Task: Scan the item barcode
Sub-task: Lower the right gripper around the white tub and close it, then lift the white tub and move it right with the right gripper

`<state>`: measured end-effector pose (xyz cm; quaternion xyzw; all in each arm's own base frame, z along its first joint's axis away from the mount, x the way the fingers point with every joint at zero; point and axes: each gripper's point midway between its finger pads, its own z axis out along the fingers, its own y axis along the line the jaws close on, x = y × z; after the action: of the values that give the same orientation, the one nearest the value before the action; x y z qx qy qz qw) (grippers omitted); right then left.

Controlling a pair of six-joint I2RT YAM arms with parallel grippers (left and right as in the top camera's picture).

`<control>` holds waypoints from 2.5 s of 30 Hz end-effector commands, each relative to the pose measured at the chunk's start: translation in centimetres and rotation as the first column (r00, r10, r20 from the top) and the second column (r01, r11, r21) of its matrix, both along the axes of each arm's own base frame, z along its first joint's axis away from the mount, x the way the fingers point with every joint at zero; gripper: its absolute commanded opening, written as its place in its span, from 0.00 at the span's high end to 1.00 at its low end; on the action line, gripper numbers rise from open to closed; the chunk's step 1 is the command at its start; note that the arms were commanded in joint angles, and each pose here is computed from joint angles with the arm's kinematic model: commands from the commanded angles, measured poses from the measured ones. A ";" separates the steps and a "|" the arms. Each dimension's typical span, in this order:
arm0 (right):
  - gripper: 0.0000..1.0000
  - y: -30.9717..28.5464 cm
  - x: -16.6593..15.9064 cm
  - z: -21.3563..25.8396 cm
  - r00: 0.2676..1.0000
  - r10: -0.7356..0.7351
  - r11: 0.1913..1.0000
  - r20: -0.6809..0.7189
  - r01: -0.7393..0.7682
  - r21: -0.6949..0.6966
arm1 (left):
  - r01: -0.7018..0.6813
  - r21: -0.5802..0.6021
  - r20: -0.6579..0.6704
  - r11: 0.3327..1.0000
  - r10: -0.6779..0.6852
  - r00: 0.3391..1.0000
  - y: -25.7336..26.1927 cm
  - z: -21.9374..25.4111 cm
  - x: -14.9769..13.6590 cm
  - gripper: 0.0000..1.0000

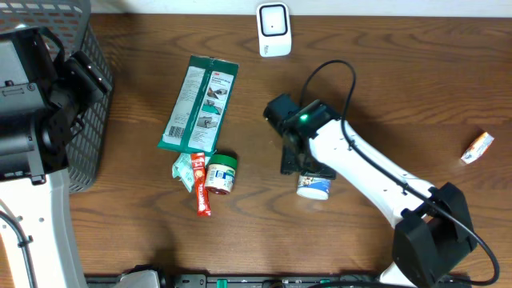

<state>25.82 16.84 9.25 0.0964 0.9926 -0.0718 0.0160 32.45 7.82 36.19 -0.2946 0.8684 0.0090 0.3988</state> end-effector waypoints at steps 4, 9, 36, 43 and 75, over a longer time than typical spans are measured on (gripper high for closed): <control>0.27 -2.5 0.2 -0.8 0.994 0.011 0.994 -0.109 0.000 0.105 | -0.003 0.010 -0.007 1.000 0.003 1.000 0.3 -0.2 0.0 0.19; 0.21 -4.6 -0.8 -2.4 0.988 0.025 0.967 -0.154 0.015 0.254 | -0.003 0.010 -0.007 1.000 0.003 1.000 0.3 -0.2 0.0 0.19; 0.26 0.7 -1.4 -2.2 0.945 0.265 0.787 0.189 -0.326 0.524 | -0.003 0.010 -0.007 1.000 0.003 1.000 0.3 -0.2 0.0 0.19; 0.28 1.3 -1.7 -3.5 0.951 0.238 0.816 0.196 -0.305 0.491 | -0.003 0.010 -0.007 1.000 0.003 1.000 0.3 -0.2 0.0 0.19; 0.25 4.6 -2.7 -6.4 0.943 0.274 0.857 0.187 -0.328 0.398 | -0.003 0.010 -0.007 1.000 0.003 1.000 0.3 -0.2 0.0 0.19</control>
<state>23.30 21.74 3.73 -0.0632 0.9808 0.1690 0.0737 32.46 7.82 36.19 -0.2946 0.8683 0.0090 0.3989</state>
